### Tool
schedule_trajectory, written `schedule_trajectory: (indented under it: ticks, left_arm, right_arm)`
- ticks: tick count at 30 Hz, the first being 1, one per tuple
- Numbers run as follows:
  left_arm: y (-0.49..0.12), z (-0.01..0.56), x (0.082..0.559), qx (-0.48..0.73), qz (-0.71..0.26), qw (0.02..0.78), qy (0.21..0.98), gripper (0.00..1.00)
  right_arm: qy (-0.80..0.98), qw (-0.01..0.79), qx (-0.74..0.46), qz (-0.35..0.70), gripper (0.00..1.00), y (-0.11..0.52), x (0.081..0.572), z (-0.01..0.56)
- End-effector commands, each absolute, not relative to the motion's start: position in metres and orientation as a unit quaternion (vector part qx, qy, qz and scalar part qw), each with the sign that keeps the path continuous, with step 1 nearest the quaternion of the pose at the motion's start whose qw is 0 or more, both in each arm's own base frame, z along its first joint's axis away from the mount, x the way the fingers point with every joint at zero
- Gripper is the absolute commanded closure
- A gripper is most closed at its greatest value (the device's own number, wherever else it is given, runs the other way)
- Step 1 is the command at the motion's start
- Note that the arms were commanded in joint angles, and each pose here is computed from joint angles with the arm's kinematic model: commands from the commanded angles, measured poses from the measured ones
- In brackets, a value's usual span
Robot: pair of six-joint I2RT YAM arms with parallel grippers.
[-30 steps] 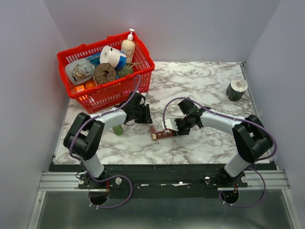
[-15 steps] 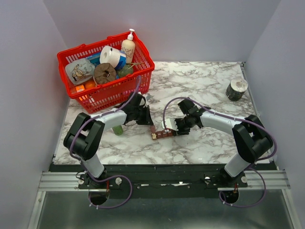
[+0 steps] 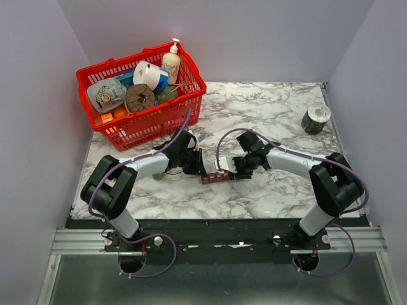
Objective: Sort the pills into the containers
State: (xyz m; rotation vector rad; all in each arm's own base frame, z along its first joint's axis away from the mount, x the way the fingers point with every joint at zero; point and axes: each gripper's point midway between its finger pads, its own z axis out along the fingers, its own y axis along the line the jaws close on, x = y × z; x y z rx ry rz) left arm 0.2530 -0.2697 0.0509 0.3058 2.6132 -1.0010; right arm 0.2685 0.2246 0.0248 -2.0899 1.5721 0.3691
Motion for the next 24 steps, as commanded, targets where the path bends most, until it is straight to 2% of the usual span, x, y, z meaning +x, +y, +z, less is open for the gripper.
schedule_trajectory:
  ticks: [1,10,24]
  left_arm:
    - [-0.262,0.037,0.236,0.108,-0.334,0.134,0.927,0.92]
    - [-0.254,0.027,0.238,0.113,-0.301,0.131,0.938,0.92]
    - [-0.268,0.076,0.251,0.133,-0.339,0.172,0.915,0.91]
  right_arm:
    - [0.597,0.208,-0.764,0.128,0.74,0.213,0.262,0.004]
    - [0.603,0.206,-0.76,0.126,0.74,0.213,0.265,0.004]
    - [0.603,0.202,-0.761,0.128,0.74,0.213,0.264,0.001]
